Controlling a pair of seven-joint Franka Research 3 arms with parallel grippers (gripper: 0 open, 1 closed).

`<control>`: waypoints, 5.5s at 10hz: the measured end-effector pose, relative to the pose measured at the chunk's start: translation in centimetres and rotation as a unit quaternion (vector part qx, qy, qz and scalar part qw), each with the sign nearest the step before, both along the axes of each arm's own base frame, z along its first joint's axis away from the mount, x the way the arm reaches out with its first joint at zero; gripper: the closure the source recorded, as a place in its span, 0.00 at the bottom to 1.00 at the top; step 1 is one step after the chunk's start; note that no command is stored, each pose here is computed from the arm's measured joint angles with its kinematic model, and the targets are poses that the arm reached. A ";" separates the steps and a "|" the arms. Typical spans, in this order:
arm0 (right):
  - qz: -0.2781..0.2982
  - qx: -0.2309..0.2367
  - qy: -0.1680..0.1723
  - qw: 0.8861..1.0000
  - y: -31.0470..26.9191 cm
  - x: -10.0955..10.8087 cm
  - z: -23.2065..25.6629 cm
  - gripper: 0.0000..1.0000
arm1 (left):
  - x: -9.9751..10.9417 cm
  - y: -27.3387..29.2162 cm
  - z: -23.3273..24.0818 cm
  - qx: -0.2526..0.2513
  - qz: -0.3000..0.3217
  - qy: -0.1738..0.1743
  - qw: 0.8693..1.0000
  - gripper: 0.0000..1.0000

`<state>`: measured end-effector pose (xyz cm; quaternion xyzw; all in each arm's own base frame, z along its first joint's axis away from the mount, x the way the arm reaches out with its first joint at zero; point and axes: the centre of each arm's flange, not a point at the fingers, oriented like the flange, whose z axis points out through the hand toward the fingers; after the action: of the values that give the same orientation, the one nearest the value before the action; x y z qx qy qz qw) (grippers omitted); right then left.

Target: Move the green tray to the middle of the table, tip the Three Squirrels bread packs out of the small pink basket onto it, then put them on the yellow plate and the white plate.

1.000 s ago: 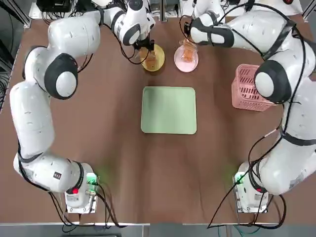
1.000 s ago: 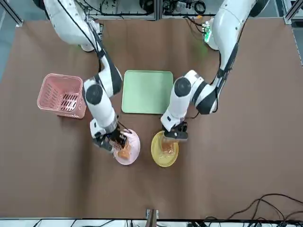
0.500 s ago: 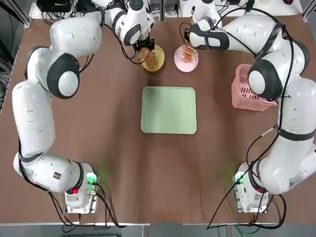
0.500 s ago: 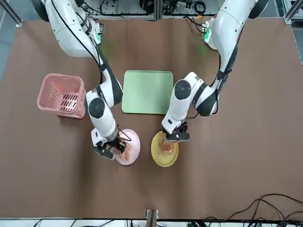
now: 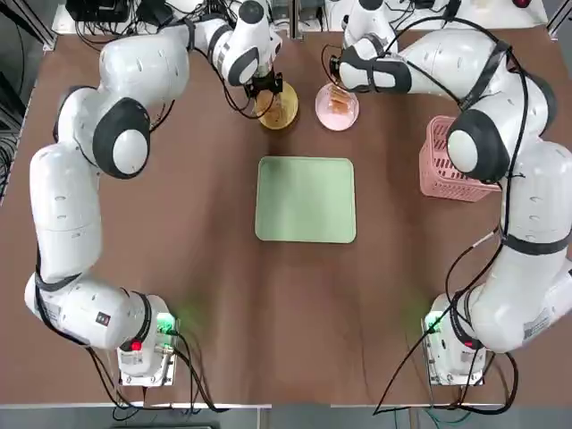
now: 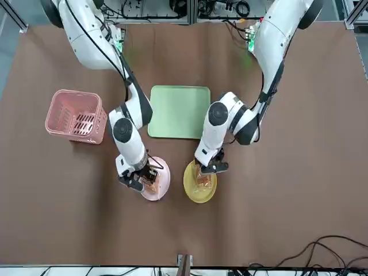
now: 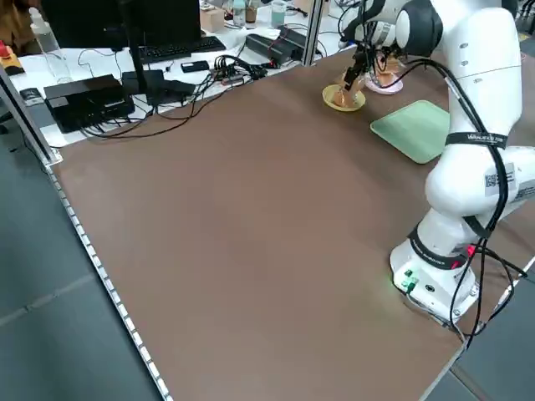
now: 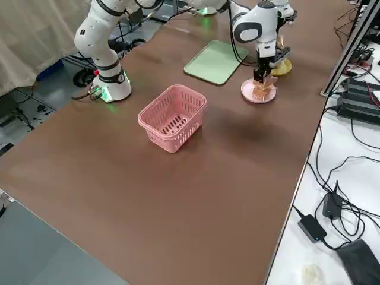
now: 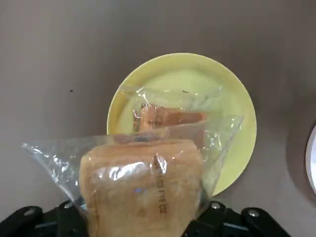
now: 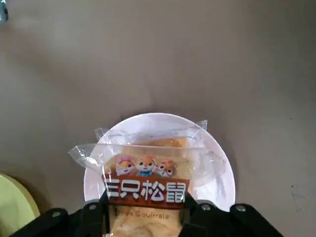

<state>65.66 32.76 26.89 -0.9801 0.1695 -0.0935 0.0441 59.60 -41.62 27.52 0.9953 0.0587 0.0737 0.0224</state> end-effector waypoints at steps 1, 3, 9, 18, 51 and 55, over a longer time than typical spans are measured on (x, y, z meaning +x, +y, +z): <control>0.000 0.000 0.000 1.000 0.0 0.0 0.0 0.52 | 0.2 0.2 0.2 0.000 0.002 -0.001 1.000 0.24; 0.000 -0.001 0.001 1.000 0.0 0.0 -0.2 0.54 | 1.6 2.1 0.5 0.006 0.017 0.001 1.000 0.24; 0.001 -0.003 0.006 1.000 -0.1 0.0 -1.7 0.04 | 2.6 2.5 1.9 0.001 0.010 -0.010 1.000 0.24; 0.007 -0.004 -0.003 1.000 -1.2 1.0 -1.1 0.01 | 2.6 -1.1 -3.8 0.034 -0.028 -0.010 0.999 0.19; 0.119 -0.046 0.102 0.987 -35.6 -10.1 33.5 0.01 | 3.6 -2.1 -5.4 0.009 -0.026 -0.003 1.000 0.00; 0.128 -0.025 0.099 0.986 -34.9 -10.1 33.4 0.01 | 4.3 -1.8 -3.3 0.001 -0.021 -0.015 1.000 0.00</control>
<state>55.55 -2.10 60.30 -0.9989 0.0438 0.0063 0.0140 63.86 -43.46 24.25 0.9951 0.0370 0.0884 0.0238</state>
